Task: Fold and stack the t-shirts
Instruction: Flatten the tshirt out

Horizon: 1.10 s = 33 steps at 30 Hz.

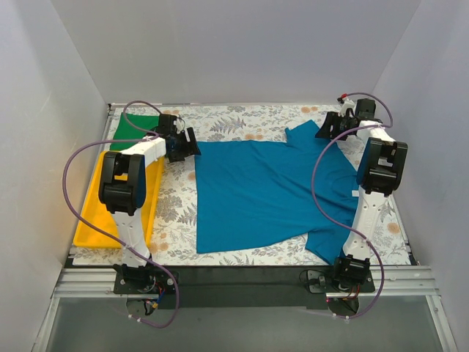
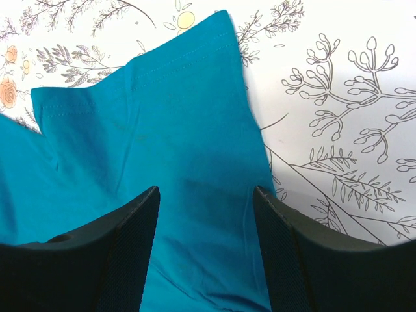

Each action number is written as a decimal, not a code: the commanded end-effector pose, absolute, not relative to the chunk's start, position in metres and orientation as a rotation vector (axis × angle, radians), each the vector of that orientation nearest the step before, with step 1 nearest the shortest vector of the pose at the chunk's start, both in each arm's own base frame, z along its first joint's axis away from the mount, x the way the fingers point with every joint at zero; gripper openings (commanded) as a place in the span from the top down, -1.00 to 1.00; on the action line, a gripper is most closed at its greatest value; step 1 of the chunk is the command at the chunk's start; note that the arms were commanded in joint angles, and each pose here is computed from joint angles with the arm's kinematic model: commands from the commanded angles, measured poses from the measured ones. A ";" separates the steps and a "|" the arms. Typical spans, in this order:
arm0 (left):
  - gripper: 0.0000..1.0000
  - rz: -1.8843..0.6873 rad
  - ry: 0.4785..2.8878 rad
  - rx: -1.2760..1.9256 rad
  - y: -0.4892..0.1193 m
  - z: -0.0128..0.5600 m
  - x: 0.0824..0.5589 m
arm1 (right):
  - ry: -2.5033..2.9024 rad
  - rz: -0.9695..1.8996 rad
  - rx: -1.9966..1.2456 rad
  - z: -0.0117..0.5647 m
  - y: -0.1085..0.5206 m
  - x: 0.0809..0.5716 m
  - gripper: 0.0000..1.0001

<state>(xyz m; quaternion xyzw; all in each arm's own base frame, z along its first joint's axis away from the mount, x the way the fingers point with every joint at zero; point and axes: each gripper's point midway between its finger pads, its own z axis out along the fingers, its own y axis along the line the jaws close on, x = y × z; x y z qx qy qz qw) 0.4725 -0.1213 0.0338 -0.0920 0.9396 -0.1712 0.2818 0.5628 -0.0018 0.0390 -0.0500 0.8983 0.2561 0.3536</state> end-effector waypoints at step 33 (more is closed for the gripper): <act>-0.27 -0.527 2.548 -0.326 -0.131 0.026 0.494 | 2.449 0.599 -0.282 0.040 -0.009 0.466 -0.24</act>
